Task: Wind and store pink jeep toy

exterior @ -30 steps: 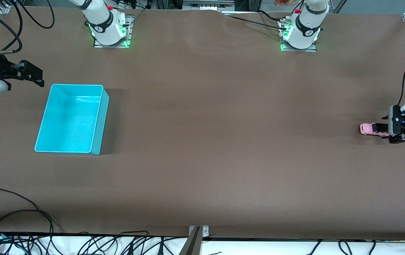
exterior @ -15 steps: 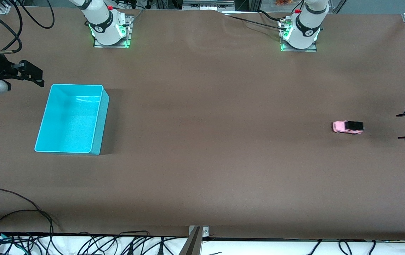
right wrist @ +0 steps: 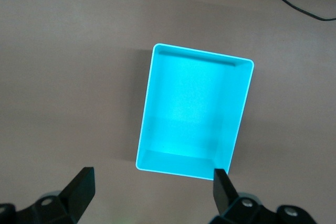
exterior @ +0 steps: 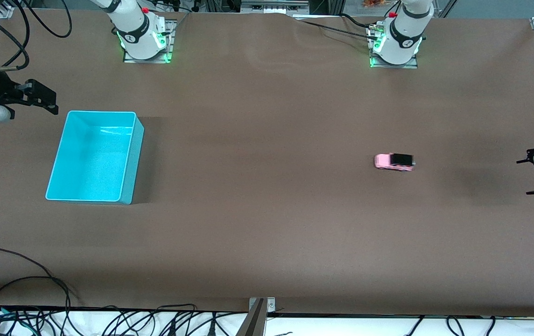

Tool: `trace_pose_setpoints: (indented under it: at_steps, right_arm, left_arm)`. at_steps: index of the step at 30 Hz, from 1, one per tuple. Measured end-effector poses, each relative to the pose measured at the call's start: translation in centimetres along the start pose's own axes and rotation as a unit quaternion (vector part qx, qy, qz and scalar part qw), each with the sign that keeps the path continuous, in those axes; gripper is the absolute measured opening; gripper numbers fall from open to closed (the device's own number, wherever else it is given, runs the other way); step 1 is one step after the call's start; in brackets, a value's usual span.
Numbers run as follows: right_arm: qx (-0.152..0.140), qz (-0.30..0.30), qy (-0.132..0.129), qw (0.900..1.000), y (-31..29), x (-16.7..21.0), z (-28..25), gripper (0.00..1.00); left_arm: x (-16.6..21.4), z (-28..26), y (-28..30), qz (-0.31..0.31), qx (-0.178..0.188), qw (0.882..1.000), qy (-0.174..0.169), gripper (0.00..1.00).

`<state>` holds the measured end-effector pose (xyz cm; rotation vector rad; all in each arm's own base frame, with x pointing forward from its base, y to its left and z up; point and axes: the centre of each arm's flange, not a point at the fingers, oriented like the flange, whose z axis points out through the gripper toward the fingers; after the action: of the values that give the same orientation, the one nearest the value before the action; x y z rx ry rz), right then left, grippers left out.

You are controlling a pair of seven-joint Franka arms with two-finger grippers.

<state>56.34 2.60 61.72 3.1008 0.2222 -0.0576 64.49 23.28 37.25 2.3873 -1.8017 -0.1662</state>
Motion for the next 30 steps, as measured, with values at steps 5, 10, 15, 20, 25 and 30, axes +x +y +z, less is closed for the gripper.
trace_pose_setpoints:
  at_steps: [5,10,15,20,25,30]
  right_arm:
    - [0.000,0.000,0.000,1.000,0.0,0.0,0.0,1.00]
    - [0.000,0.000,0.000,1.000,0.0,0.0,0.0,1.00]
    - [0.000,0.000,0.000,1.000,0.0,0.0,0.0,1.00]
    - [0.000,0.000,0.000,1.000,0.0,0.0,0.0,1.00]
    - [0.000,0.000,0.000,1.000,0.0,0.0,0.0,1.00]
    - [0.000,0.000,0.000,1.000,0.0,0.0,0.0,1.00]
  left_arm:
    - [3.3,-1.6,0.6,-0.058,-0.024,0.998,0.008,1.00]
    - [5.8,-3.5,1.7,-0.120,-0.060,0.991,0.001,1.00]
    - [9.4,-5.6,2.8,-0.154,-0.063,0.986,-0.015,1.00]
    - [11.9,-7.4,4.1,-0.188,-0.049,0.980,-0.035,1.00]
    - [12.5,-8.5,4.8,-0.215,-0.004,0.975,-0.047,1.00]
    - [13.0,-9.6,5.8,-0.235,0.050,0.970,-0.036,1.00]
